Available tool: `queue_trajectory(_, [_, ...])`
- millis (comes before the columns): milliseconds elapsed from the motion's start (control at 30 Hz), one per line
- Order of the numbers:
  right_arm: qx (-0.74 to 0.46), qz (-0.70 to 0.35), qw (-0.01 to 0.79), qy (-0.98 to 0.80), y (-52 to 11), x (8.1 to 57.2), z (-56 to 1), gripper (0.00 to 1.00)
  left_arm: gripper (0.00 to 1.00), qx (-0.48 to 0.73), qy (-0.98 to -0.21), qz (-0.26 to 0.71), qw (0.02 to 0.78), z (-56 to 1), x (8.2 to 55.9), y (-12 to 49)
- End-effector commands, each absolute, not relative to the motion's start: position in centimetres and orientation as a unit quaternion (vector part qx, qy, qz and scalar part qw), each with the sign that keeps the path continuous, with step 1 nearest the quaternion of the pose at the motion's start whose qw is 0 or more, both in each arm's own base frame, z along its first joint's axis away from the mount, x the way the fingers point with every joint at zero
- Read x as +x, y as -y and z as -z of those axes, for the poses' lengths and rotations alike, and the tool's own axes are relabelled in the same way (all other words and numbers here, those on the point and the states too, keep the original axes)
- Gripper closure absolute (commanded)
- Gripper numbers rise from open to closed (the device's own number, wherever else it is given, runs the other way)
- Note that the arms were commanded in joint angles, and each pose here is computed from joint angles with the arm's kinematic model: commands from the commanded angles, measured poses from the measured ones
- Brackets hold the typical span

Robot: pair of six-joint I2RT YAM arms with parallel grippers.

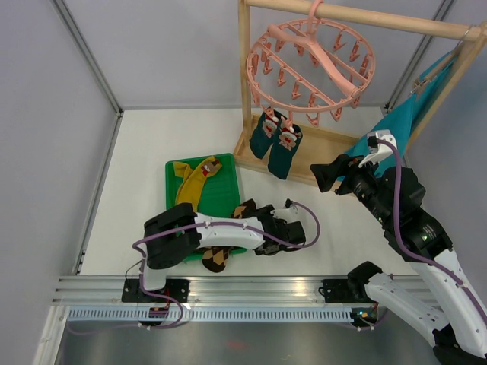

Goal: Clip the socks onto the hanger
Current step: Pick up the sock from the bin.

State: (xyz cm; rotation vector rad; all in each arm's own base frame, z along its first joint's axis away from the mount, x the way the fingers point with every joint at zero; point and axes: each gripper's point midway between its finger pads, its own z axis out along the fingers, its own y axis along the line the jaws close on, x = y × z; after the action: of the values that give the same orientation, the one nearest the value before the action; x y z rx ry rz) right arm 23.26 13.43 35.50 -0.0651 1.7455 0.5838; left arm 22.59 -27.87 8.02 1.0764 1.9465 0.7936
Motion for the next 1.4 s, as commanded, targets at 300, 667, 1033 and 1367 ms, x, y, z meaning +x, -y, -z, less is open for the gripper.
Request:
queue_trajectory(300, [-0.028, -0.272, 0.610, -0.744, -14.2, 23.7, -36.8, 0.18, 0.98, 0.365, -0.784, -0.269, 0.425, -13.6, 23.7, 26.2])
queue_trajectory(667, [-0.038, -0.259, 0.617, -0.742, -14.5, 24.7, -40.7, 0.18, 0.98, 0.331, -0.796, 0.042, 0.504, -27.1, 21.3, 28.8])
queue_trajectory(1033, [-0.030, -0.210, 0.636, -0.742, -13.4, 26.5, -45.0, 0.17, 0.98, 0.393, -0.688, 0.300, 0.531, -35.4, 15.9, 33.7])
queue_trajectory(1367, [-0.036, -0.137, 0.618, -0.773, -12.2, 28.0, -44.7, 0.18, 0.98, 0.393, -0.636, 0.409, 0.523, -36.7, 17.7, 38.3])
